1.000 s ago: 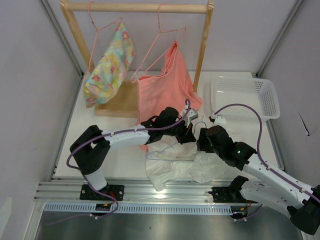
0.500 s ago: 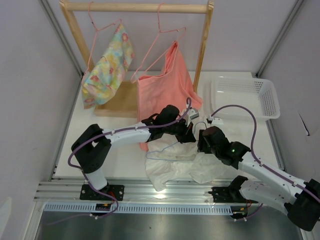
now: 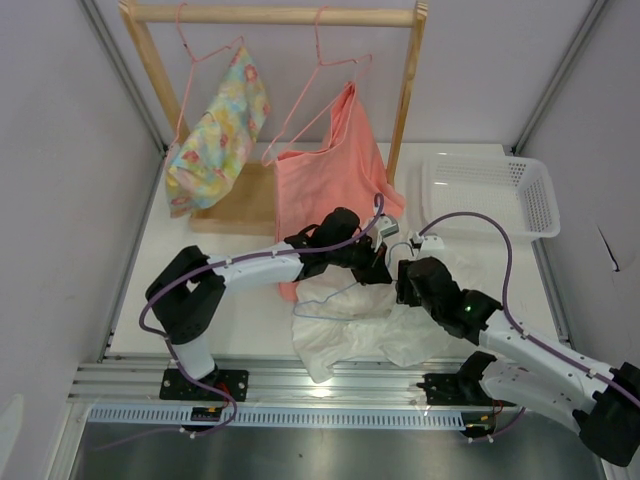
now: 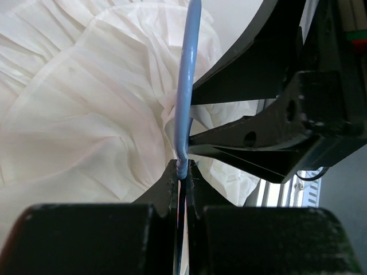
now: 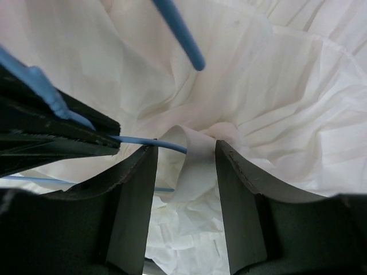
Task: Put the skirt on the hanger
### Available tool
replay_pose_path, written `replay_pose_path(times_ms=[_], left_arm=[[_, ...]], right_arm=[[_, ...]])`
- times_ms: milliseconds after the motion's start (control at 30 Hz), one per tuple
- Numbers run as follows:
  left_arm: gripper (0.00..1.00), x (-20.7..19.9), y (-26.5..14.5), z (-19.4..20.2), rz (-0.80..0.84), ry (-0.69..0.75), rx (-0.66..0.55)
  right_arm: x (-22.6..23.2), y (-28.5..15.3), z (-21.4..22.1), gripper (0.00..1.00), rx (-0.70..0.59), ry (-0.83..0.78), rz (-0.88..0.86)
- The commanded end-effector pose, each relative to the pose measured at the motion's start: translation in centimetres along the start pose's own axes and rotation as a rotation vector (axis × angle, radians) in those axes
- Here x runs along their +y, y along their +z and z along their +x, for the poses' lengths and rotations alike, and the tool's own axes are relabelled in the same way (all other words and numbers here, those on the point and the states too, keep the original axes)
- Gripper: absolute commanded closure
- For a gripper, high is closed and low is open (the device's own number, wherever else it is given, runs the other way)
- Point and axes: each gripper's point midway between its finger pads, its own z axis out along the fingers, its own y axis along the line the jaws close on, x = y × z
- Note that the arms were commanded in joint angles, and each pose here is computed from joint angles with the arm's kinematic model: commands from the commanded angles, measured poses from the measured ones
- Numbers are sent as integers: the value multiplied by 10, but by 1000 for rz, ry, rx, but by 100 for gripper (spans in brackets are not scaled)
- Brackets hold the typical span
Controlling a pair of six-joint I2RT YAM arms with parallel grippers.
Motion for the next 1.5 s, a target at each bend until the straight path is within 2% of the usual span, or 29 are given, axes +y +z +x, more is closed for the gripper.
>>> replay_pose_path(times_ms=[0,100,167,367,533,633,1133,1467], left_arm=[[100,-20,3,3,94,10,38],[100,-17,4,4,76,4,40],[100,-14,5,3,63,6,41],[100,-9,7,10,52,-2,53],[100,-10,8,2,56,-5,39],[100,-9,11,-3,47,-1,35],[100,18,8,7,9,-42,113],[100,15,7,1,57,-35,107]], right_arm=[[12,-9,-40,49,-182,39,-40],[19,-15,-44,49,-202,16,-62],[24,-23,-47,41,-227,25,-85],[10,-35,-62,34,-254,103,-37],[28,-31,-74,40,-238,67,-134],[24,-25,-62,43,-176,24,-100],[-5,-30,-12,50,-46,120,-6],[-4,-1,6,45,0,94,54]])
